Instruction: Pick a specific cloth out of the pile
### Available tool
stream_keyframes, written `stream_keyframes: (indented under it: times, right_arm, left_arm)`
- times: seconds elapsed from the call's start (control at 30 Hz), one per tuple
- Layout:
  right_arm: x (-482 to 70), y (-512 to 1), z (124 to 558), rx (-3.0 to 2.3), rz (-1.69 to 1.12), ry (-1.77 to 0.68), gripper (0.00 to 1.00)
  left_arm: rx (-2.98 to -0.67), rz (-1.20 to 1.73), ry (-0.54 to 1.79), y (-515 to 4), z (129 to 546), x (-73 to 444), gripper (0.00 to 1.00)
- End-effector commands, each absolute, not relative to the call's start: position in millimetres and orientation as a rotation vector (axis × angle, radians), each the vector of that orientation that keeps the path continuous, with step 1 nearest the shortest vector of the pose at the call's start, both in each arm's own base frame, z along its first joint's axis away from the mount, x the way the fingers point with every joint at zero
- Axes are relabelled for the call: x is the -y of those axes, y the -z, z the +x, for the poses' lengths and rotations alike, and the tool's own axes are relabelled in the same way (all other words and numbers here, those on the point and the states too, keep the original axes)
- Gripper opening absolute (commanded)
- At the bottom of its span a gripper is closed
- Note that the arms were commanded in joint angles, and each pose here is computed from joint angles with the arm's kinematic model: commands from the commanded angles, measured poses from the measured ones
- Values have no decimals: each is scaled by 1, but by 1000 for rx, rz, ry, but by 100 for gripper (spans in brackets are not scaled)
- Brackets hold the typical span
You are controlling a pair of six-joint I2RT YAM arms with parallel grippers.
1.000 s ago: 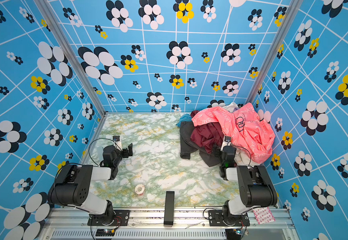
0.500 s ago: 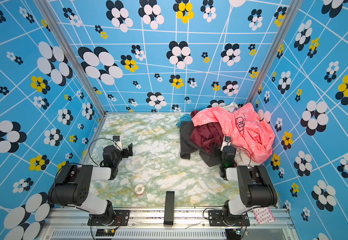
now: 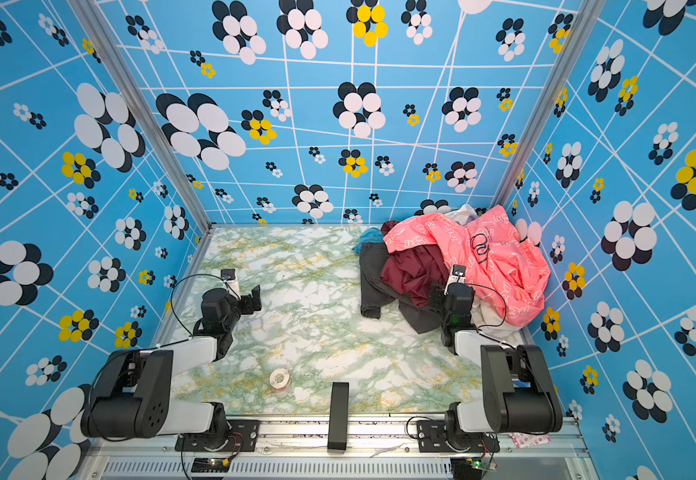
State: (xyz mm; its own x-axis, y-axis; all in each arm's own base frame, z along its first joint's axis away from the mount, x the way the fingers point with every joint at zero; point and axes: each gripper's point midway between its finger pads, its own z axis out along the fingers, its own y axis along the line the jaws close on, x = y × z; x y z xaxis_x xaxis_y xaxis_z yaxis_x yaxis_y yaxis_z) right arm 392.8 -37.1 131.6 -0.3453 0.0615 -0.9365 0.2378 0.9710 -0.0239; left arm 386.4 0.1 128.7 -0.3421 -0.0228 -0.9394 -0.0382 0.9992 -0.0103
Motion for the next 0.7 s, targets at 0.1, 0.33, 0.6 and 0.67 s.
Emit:
stream_keyframes:
  times: [0.1,0.33,0.6,0.67]
  right_arm:
    - [42,-149,361,-2035,289,232,96]
    - [21,-202,344,-2093,252,197,95]
    - [-31,-235,344,-2234,138,68,96]
    - [-43,-233,347,-2274,80,97,96]
  left_arm:
    - [-1995,-100,-77,-154,364,6,96]
    - [-1989,-205,77,-189,348,25,92]
    - [-2009,-288,253,-203,337,45,90]
    - [-2013,-282,291,-205,335,51,92]
